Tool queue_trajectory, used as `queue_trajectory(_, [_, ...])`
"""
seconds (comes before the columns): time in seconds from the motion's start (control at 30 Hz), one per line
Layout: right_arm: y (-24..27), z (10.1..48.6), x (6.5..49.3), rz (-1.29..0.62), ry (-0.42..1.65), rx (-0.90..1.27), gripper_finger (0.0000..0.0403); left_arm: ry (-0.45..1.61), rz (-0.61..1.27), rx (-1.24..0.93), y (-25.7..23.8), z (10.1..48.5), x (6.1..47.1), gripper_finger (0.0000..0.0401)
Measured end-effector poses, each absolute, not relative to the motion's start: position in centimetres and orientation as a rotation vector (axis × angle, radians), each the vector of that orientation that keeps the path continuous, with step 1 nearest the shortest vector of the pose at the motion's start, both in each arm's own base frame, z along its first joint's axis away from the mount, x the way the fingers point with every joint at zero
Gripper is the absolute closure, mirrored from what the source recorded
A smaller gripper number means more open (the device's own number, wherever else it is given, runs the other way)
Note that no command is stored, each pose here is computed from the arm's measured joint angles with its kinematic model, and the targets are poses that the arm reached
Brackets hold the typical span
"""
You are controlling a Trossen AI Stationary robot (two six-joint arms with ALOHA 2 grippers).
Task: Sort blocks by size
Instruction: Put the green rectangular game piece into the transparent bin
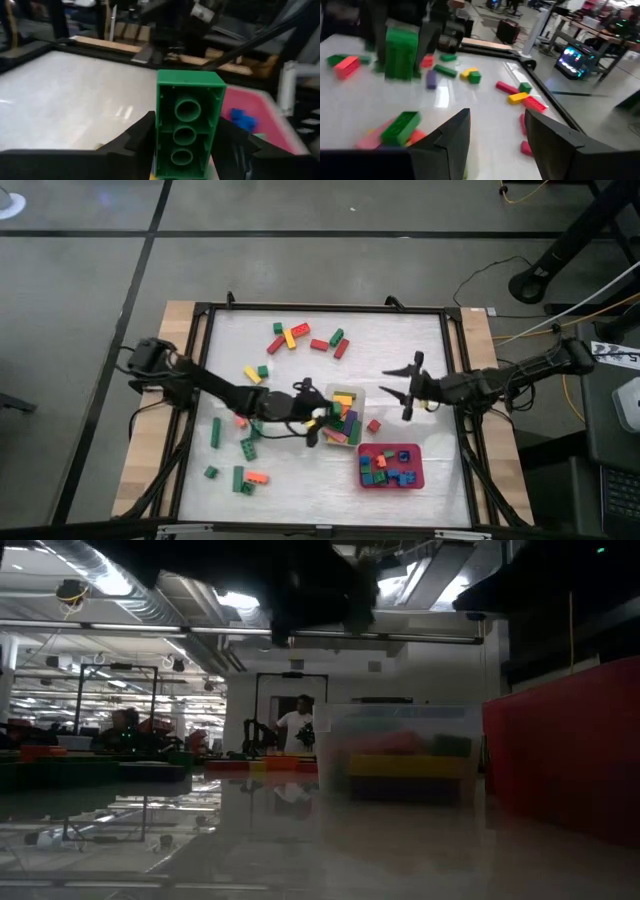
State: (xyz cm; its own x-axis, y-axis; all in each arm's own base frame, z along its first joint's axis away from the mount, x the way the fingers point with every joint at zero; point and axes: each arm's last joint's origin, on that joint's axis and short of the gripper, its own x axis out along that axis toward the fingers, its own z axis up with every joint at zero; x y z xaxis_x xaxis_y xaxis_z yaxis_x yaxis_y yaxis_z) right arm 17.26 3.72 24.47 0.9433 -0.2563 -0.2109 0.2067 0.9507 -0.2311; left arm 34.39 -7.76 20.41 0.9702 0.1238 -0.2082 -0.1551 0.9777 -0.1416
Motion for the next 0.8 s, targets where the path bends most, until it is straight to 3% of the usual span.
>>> queue_trajectory(0.17, [0.5,24.5,18.0,-0.247,0.248,-0.160,0.0217,0.247,0.188,-0.189,-6.4,18.0,36.6,0.0232])
queue_trajectory(0.37, [-3.6,23.9,18.7,-0.208,0.274,-0.090,0.0217,0.309,0.099,-0.247,-5.1,16.2,38.1,0.0214])
queue_trajectory(0.8, [-11.7,22.1,24.0,-0.160,0.507,-0.052,0.0217,0.226,0.153,-0.150,-1.7,21.1,37.0,0.0203])
